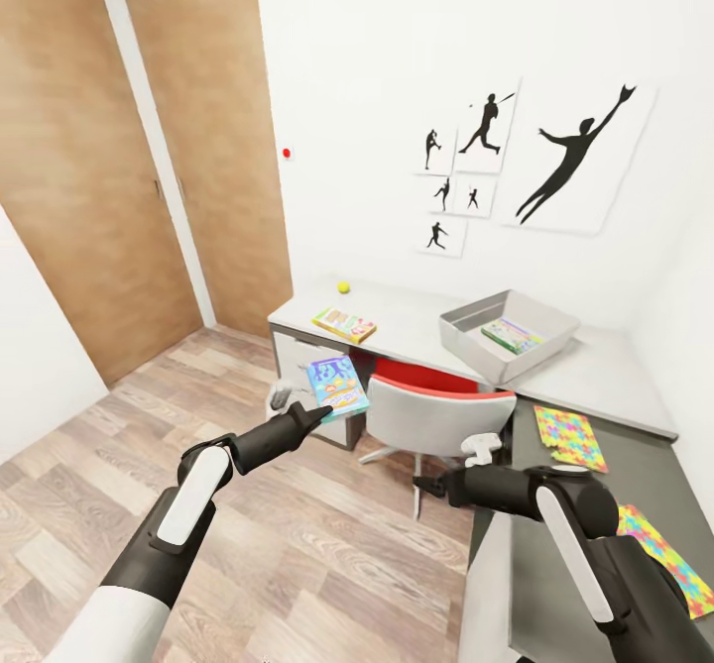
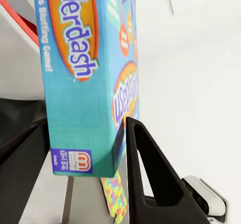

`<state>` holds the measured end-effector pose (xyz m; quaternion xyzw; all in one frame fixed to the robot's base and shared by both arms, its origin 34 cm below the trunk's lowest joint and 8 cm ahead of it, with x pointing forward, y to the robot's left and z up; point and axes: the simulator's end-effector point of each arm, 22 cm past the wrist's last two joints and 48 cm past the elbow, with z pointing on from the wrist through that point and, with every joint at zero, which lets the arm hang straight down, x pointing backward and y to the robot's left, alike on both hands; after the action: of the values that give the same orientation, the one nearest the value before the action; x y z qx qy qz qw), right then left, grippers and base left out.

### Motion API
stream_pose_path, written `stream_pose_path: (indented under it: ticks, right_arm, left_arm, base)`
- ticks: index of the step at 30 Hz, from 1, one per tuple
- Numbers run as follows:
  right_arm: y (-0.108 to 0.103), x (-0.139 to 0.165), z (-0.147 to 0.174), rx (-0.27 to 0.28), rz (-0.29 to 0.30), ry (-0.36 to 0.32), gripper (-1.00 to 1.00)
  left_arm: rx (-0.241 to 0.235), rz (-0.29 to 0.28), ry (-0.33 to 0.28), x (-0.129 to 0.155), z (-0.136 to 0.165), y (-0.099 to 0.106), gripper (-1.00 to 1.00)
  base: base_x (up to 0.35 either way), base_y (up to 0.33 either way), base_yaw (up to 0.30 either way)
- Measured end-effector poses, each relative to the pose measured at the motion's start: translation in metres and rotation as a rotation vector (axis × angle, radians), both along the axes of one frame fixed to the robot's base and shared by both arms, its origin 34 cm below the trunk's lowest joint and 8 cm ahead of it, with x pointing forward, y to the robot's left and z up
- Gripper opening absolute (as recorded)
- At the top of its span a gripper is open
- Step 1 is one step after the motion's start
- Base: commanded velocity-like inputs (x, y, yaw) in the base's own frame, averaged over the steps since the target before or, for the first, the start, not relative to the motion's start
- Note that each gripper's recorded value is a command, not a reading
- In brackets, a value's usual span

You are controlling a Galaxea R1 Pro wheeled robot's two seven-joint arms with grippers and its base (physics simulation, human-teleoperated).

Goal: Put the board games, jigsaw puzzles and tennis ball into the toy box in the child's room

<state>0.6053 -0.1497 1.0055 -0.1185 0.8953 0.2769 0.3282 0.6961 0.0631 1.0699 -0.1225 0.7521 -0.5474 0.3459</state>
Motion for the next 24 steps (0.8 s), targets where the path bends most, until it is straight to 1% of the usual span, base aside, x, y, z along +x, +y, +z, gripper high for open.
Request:
stream_pose_path:
  ticks: [24]
  right_arm:
    - [-0.0018, 0.0008, 0.0004, -0.001, -0.005, -0.002, 1.0]
  left_arm:
    - [-0.004, 0.0, -0.001, 0.0, 0.0007, -0.0002, -1.0]
  base:
    - [0.003, 0.0, 0.29]
